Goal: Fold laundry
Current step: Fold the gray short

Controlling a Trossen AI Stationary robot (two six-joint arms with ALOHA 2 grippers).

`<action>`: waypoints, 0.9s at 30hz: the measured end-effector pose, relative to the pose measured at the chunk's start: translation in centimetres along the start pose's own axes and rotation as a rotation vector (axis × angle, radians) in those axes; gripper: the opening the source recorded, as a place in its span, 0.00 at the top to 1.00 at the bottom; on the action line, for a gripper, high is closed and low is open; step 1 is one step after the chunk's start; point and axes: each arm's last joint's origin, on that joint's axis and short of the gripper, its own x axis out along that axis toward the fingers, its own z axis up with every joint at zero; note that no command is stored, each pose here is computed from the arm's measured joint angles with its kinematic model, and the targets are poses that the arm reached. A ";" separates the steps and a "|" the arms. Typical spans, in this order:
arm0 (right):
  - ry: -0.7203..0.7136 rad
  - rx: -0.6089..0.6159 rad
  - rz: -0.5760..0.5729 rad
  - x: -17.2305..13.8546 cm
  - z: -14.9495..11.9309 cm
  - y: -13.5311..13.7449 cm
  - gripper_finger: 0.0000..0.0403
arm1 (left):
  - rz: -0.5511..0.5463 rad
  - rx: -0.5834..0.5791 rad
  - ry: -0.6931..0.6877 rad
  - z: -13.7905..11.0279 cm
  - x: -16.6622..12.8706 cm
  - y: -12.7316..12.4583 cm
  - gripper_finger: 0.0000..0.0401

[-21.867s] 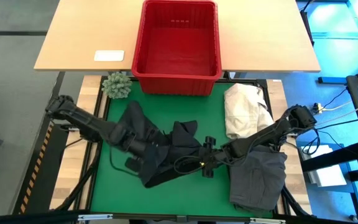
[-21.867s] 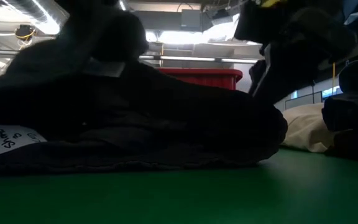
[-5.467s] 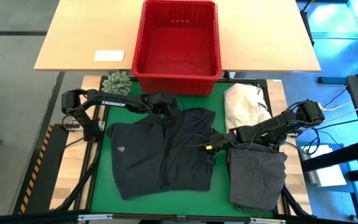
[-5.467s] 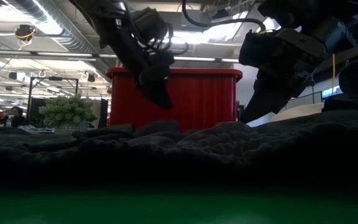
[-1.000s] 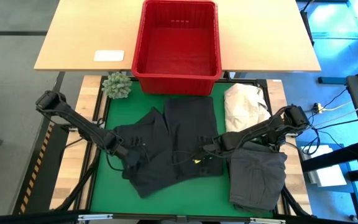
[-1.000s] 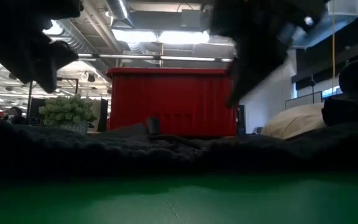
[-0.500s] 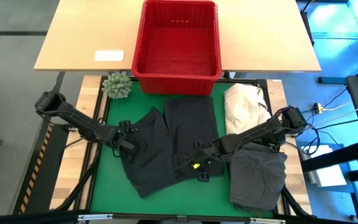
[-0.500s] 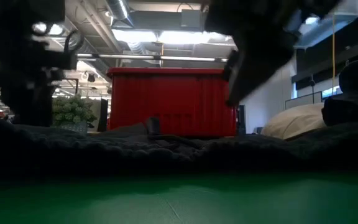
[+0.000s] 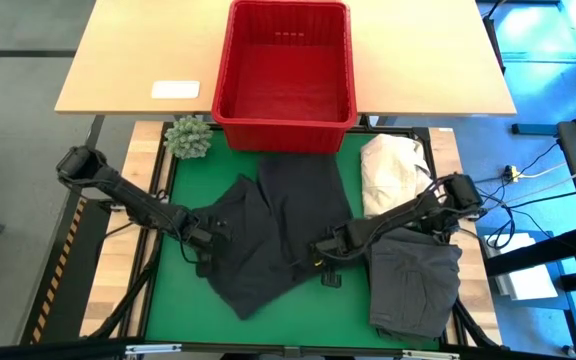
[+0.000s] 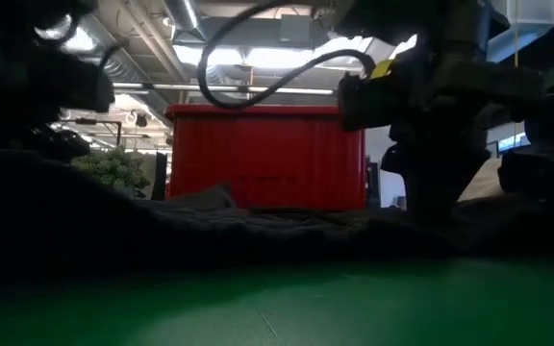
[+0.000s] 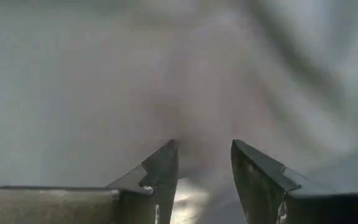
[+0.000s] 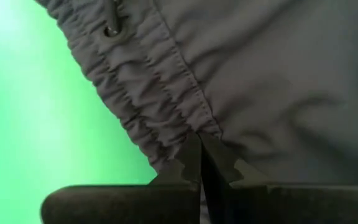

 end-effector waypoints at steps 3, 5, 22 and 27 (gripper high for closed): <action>0.011 0.013 -0.024 -0.1 0.2 -0.8 1.00 | -0.120 0.039 -0.047 0.1 -0.1 -1.5 0.65; 0.017 0.021 -0.057 -0.2 0.2 -1.3 1.00 | -0.178 0.068 -0.077 0.2 -0.2 -2.5 0.65; -0.262 -0.046 -0.008 -3.4 2.0 -0.4 1.00 | 0.366 0.248 -0.163 1.7 -2.9 -0.8 0.65; -0.474 -0.108 0.131 -2.8 4.3 0.7 1.00 | 0.433 0.192 -0.070 1.3 -2.0 1.5 0.65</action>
